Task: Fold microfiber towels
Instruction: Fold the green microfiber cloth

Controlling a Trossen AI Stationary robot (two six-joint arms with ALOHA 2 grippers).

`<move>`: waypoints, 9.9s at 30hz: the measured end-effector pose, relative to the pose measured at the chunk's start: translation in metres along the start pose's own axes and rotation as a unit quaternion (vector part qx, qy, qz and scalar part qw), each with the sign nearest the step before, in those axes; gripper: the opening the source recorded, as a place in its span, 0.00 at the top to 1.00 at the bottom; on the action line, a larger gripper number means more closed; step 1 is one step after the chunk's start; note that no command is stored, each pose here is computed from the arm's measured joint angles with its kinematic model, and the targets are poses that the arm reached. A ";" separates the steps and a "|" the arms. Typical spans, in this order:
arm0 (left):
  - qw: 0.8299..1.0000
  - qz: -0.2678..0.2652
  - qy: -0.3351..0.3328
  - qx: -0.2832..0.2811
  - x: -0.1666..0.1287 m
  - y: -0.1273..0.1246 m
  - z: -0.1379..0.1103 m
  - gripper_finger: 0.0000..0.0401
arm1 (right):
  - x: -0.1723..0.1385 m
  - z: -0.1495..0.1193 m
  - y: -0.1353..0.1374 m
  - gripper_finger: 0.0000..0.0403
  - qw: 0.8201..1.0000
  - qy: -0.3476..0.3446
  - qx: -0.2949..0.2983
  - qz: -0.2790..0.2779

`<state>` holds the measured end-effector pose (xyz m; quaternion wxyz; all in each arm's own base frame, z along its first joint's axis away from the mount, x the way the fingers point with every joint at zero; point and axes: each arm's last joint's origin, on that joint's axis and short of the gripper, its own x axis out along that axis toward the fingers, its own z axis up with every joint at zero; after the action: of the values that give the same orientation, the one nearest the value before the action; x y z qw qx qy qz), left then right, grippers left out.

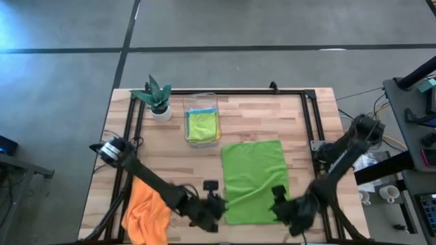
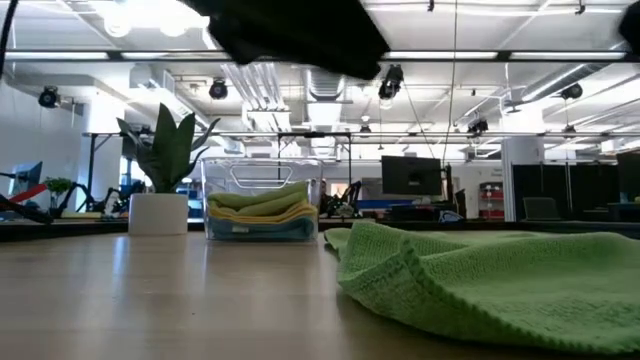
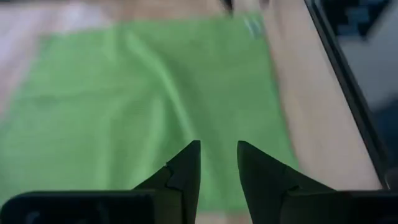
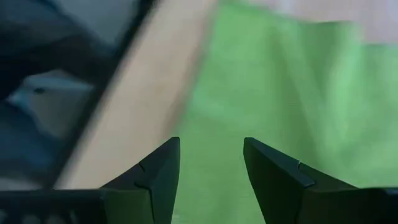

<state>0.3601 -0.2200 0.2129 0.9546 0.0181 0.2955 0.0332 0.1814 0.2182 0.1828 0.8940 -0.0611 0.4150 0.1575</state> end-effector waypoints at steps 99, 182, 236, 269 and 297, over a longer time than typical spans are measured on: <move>0.985 -0.167 0.016 0.030 -0.012 -0.048 0.039 1.00 | -0.083 0.040 0.088 0.98 0.976 0.186 0.108 -0.037; 0.965 0.150 0.216 0.010 0.067 0.109 -0.020 1.00 | 0.008 -0.060 -0.087 0.89 0.885 0.313 0.088 -0.334; 0.977 -0.004 0.210 -0.026 0.071 0.139 -0.012 0.64 | -0.011 -0.045 -0.144 0.70 0.971 0.135 0.123 -0.155; 0.972 -0.011 0.230 -0.043 0.085 0.159 -0.020 0.64 | 0.004 -0.071 -0.165 0.67 0.966 0.162 0.151 -0.130; 0.972 0.038 0.229 -0.049 0.078 0.163 -0.012 0.73 | 0.000 -0.064 -0.164 0.67 0.967 0.169 0.152 -0.116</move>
<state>0.4086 -0.0510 0.1678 0.8595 -0.0254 0.5029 0.0873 0.1902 0.0482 0.1379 0.8219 0.0020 0.5691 -0.0252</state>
